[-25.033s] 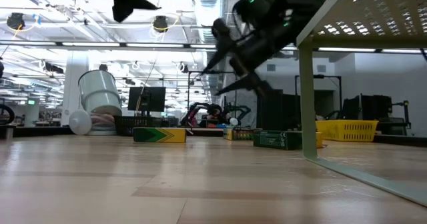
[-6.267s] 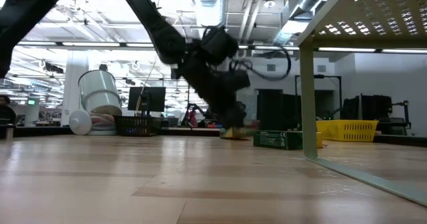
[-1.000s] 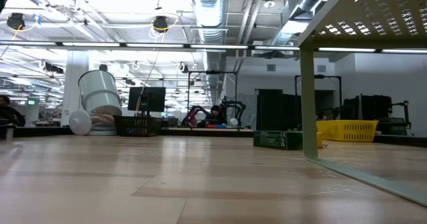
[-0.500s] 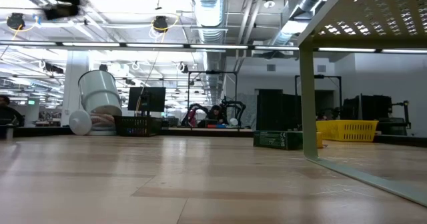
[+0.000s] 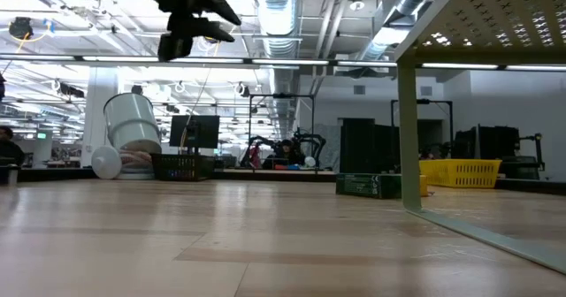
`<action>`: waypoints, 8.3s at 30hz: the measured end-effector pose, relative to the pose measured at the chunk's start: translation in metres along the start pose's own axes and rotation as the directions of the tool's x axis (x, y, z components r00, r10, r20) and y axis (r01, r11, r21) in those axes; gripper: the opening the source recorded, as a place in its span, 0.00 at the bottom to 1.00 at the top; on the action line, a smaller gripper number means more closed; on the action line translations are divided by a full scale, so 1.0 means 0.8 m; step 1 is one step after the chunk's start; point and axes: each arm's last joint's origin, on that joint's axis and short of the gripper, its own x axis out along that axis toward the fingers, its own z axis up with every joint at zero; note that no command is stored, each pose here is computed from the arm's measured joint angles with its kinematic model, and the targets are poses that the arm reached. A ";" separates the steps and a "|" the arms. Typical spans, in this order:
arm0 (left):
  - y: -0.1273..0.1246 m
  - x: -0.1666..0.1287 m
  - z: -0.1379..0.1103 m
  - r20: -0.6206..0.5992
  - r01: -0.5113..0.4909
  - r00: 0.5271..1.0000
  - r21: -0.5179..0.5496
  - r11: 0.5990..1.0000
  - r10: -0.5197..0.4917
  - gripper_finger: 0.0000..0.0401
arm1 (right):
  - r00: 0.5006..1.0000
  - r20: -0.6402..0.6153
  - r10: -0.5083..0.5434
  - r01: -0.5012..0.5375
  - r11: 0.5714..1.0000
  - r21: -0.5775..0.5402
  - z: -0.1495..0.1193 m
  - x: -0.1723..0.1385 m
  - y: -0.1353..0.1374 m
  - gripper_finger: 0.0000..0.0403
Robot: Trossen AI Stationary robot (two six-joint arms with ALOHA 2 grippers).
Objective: Pick & Place Office Desk Supplies
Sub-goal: Put the green crayon box into the orange bin
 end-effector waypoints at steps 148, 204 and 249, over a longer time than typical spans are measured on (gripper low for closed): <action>0.073 0.211 -0.059 -0.192 -0.215 0.968 -0.312 0.925 0.160 0.00 | 0.962 -0.066 0.265 -0.264 0.964 0.029 0.043 0.227 0.051 0.41; 0.061 0.209 -0.105 -0.291 -0.352 0.915 -0.235 0.906 0.280 0.00 | 0.948 -0.102 0.300 -0.303 0.953 -0.014 0.028 0.222 0.060 0.41; 0.060 0.199 -0.130 -0.320 -0.449 0.873 -0.234 0.863 0.368 0.00 | 0.781 0.002 0.625 -0.625 0.781 -0.002 0.048 0.171 0.078 0.41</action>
